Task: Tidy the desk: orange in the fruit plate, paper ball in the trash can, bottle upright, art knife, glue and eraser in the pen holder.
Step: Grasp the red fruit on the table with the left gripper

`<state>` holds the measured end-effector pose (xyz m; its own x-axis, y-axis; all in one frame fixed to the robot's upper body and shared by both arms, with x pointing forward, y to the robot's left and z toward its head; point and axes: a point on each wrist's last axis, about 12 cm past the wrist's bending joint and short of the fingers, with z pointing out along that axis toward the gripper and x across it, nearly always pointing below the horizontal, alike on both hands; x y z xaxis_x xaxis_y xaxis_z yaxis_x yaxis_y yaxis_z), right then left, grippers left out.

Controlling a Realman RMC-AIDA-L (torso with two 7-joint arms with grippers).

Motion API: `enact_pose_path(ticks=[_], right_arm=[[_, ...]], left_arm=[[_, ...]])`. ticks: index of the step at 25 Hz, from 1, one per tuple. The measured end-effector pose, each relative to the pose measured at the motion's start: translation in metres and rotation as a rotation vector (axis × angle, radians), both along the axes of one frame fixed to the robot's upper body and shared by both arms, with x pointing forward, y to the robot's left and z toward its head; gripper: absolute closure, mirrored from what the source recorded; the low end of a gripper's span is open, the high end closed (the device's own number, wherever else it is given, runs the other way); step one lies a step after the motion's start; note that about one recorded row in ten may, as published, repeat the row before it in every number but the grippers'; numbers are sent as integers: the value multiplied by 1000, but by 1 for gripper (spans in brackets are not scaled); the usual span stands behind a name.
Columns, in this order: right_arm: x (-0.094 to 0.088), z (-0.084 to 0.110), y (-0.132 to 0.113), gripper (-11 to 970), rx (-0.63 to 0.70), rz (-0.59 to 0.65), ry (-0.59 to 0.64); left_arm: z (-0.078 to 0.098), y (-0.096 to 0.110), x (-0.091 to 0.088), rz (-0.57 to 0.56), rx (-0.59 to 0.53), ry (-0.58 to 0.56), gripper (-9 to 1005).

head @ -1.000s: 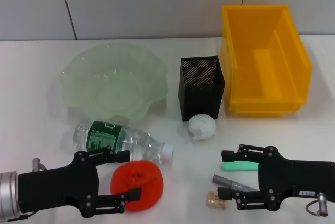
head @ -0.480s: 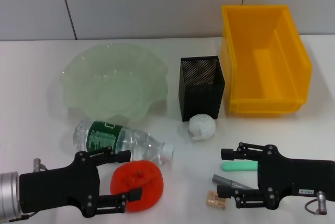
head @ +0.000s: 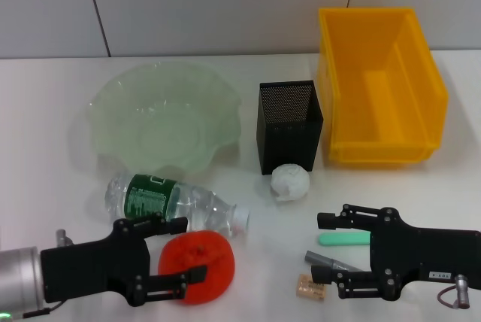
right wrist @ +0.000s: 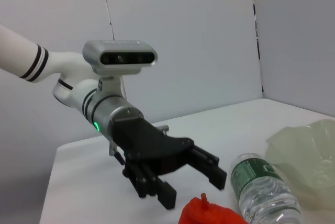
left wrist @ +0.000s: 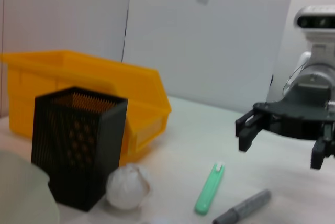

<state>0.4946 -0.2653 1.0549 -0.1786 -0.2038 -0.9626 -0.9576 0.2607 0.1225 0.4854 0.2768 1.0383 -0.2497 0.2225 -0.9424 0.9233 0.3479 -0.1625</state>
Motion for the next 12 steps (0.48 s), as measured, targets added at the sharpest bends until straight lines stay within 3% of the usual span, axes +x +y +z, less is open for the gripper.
enact_pose_path(ticks=[4,12], right_arm=[[0,0,0,175,-1,0,1],[1,1,1,175,-1,3,-3]], left_arm=[[-10,-7,3,5,40,38,184],[-14,-12,6,-36,98,54,319]])
